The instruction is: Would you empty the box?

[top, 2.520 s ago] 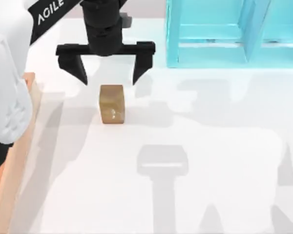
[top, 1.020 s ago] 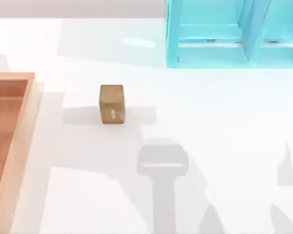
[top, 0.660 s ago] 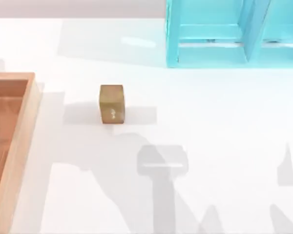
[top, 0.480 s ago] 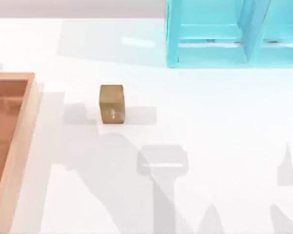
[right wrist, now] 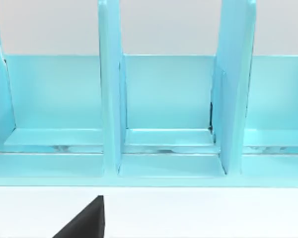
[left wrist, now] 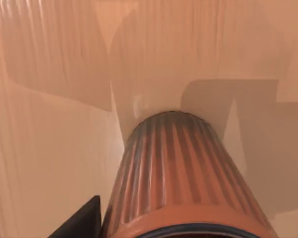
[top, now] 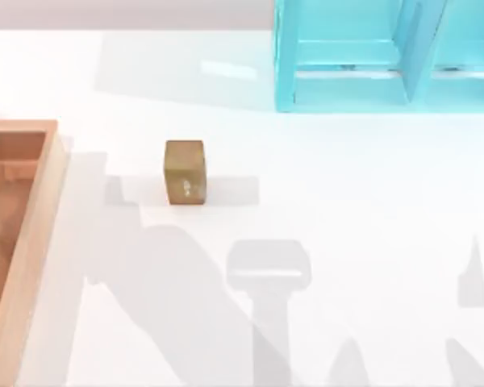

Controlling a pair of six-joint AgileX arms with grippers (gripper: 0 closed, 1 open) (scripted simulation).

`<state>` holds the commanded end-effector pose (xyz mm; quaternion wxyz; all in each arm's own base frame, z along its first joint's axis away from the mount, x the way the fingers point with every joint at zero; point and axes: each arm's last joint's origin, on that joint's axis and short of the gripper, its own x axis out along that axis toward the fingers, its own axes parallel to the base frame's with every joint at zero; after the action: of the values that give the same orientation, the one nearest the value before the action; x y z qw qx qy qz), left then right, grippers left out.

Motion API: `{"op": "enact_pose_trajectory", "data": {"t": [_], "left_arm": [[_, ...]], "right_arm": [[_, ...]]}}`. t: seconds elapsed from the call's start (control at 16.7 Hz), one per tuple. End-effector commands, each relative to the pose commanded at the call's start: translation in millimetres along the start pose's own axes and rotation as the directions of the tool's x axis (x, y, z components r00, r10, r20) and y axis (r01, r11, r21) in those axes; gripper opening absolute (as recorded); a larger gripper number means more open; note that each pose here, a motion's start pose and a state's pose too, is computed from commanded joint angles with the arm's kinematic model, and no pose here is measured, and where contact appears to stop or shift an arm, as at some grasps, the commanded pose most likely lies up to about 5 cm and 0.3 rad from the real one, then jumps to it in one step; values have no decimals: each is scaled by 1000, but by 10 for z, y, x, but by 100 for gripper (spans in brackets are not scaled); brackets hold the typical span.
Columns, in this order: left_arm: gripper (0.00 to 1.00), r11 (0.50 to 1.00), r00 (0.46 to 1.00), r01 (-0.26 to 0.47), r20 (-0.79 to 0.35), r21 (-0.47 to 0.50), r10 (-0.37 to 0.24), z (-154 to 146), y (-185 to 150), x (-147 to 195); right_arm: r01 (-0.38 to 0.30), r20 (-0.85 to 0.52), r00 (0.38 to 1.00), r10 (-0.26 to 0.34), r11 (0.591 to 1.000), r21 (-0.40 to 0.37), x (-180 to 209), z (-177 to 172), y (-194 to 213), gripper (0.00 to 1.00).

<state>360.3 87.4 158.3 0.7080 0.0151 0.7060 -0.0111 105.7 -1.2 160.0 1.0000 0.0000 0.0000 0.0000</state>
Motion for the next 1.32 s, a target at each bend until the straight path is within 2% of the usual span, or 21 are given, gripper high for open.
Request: {"op": "enact_pose_trajectory", "data": {"t": [0.78,1.32], "left_arm": [[2,1000,1000,0,0,0,0,0,0,0],[0,1000,1000,0,2,3,0,0,-6,-9]], "right_arm": [[0,0,1000,0,1000,0,0,0,0,100],[0,0,1000,0,1000,0,0,0,0,100]]}}
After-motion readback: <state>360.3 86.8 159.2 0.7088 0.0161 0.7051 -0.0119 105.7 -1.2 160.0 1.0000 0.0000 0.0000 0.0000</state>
